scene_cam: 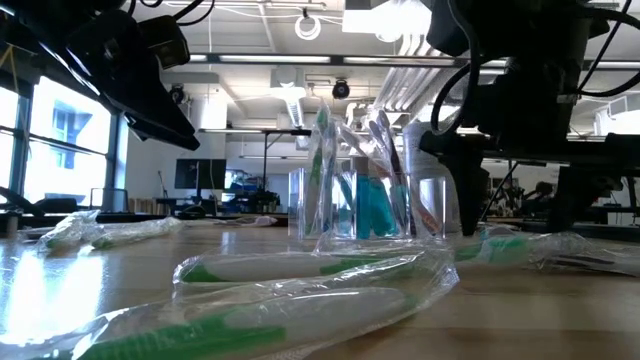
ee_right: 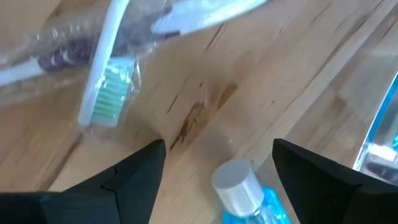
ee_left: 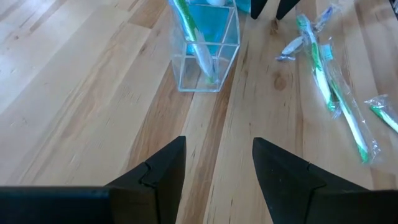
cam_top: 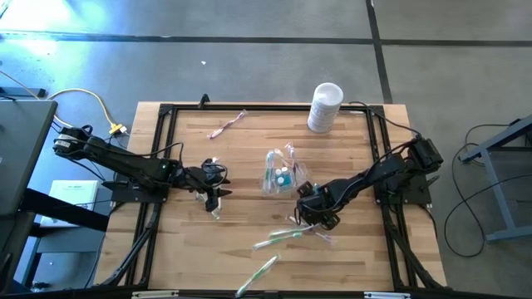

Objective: Pick & Place toothbrushing station
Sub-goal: Put the blue mouthwash bottle into the transparent organizer

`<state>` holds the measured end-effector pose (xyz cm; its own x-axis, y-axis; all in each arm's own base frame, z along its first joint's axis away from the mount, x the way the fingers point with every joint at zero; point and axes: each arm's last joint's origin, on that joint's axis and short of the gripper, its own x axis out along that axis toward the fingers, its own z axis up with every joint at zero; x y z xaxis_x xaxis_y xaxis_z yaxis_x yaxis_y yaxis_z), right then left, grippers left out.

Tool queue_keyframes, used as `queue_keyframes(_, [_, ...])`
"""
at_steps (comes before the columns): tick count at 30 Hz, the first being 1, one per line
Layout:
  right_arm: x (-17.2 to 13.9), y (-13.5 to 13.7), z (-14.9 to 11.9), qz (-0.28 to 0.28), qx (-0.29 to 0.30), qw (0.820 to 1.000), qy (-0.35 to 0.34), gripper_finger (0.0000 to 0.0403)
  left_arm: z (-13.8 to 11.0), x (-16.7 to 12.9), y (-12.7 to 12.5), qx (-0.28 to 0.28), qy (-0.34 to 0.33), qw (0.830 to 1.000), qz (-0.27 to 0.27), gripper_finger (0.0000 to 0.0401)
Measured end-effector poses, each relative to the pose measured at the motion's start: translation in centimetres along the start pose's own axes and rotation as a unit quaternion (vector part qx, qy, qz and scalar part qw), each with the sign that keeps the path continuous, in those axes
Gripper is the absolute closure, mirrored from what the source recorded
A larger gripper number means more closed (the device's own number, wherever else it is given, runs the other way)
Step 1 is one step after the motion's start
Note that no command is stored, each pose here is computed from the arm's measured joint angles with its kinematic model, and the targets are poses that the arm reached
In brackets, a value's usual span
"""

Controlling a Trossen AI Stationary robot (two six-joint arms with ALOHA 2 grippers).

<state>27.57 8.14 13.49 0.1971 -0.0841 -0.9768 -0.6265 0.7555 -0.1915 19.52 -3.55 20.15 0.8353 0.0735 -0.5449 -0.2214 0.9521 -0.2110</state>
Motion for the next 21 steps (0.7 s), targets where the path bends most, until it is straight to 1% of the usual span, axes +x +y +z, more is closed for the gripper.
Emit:
queue_keyframes(9, [0.0,-0.2,-0.5,-0.015,-0.015,0.999,0.025,0.0110,0.0,0.0,0.0,0.000,-0.001,1.000,0.000,0.0221])
queue_keyframes(18, [0.3,-1.7,-1.4,-0.005,-0.023,0.999,0.038,0.0110,0.0,0.0,0.0,0.002,-0.001,1.000,0.002,0.0221])
queue_keyframes(21, [0.4,-2.3,-1.8,0.003,-0.011,0.999,0.037,0.0110,0.0,0.0,0.0,0.002,-0.001,1.000,0.002,0.0221])
